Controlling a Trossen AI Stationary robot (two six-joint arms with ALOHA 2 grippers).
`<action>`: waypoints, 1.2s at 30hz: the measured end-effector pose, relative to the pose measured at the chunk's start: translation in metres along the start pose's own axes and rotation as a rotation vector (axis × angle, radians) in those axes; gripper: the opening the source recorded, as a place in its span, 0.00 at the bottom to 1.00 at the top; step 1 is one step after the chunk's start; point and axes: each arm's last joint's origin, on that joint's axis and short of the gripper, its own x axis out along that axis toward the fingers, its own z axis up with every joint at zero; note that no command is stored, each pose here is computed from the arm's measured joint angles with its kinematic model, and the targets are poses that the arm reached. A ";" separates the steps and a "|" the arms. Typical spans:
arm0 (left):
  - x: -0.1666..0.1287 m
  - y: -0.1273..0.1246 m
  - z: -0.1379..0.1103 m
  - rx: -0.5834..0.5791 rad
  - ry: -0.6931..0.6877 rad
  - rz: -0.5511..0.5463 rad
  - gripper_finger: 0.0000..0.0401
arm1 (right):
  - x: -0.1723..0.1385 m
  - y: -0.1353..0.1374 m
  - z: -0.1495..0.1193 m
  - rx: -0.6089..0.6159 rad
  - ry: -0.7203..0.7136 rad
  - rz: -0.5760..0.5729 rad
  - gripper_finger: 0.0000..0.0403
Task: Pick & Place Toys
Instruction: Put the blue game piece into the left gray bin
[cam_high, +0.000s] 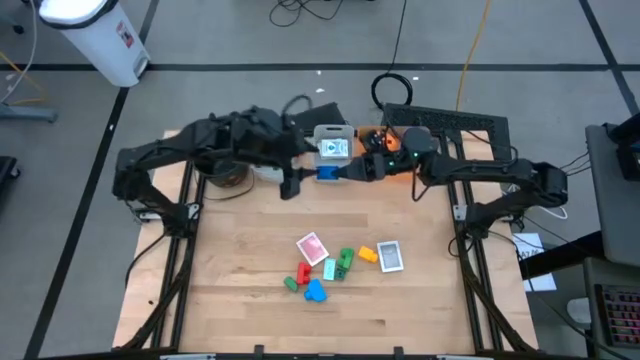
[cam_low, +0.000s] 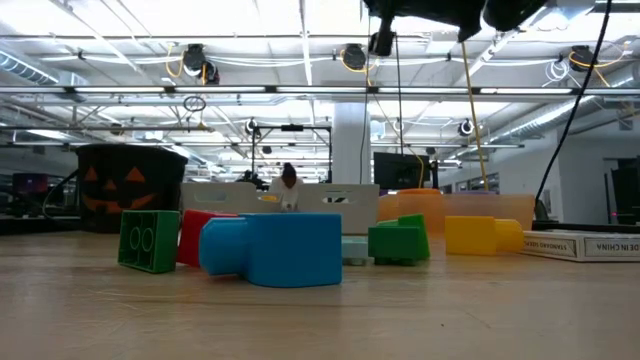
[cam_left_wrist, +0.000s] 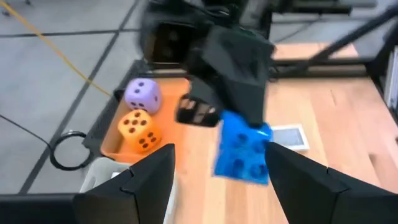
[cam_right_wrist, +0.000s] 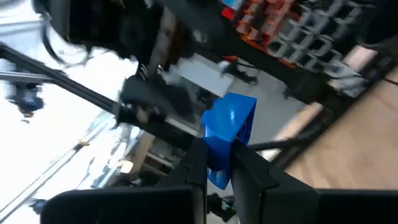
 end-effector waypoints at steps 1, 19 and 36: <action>0.003 -0.002 0.001 0.010 0.011 -0.006 0.64 | 0.002 -0.002 0.001 0.002 -0.001 0.013 0.06; 0.020 -0.008 0.003 0.083 0.135 -0.013 0.64 | 0.007 -0.014 0.003 0.025 0.004 0.037 0.06; 0.026 -0.008 0.000 0.091 0.175 0.011 0.64 | 0.007 -0.009 0.005 0.028 -0.019 0.081 0.06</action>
